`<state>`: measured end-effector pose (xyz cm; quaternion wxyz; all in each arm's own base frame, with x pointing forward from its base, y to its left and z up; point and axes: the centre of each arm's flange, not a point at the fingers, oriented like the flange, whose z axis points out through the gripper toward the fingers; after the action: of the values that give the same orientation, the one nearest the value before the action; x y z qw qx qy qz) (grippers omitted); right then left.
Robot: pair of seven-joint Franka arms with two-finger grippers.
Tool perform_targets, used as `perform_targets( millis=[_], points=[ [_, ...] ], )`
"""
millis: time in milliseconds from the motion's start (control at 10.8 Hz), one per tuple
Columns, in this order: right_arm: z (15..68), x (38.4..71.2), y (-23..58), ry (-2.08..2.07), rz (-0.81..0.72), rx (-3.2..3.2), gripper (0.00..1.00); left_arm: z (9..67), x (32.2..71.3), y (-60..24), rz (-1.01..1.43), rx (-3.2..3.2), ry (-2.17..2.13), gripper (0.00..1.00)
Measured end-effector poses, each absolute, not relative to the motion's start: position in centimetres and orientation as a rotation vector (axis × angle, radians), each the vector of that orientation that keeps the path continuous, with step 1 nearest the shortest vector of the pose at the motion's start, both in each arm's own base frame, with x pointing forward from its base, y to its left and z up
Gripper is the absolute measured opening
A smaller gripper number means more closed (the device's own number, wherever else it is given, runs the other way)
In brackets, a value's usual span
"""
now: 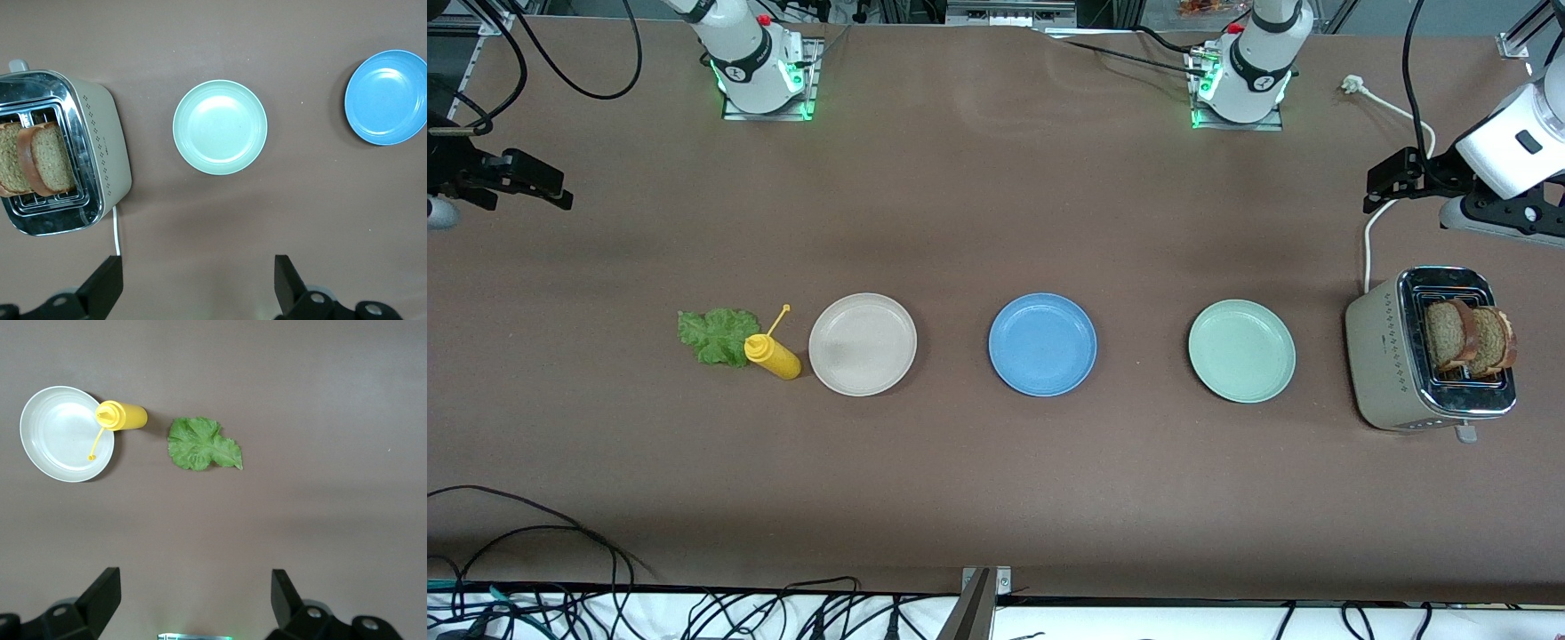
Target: Make sandwich in blue plate with both arms
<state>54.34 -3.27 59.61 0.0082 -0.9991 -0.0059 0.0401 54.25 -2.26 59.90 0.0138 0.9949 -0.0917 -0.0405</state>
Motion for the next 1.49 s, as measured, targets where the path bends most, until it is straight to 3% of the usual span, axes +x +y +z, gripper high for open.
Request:
perform_targets(
  millis=[1487],
  points=[
    [59.91,54.20,-3.63,-0.034,0.132,-3.121,1.00,59.90,54.25,-2.16,-0.126,3.098,-0.283,1.00]
  ],
)
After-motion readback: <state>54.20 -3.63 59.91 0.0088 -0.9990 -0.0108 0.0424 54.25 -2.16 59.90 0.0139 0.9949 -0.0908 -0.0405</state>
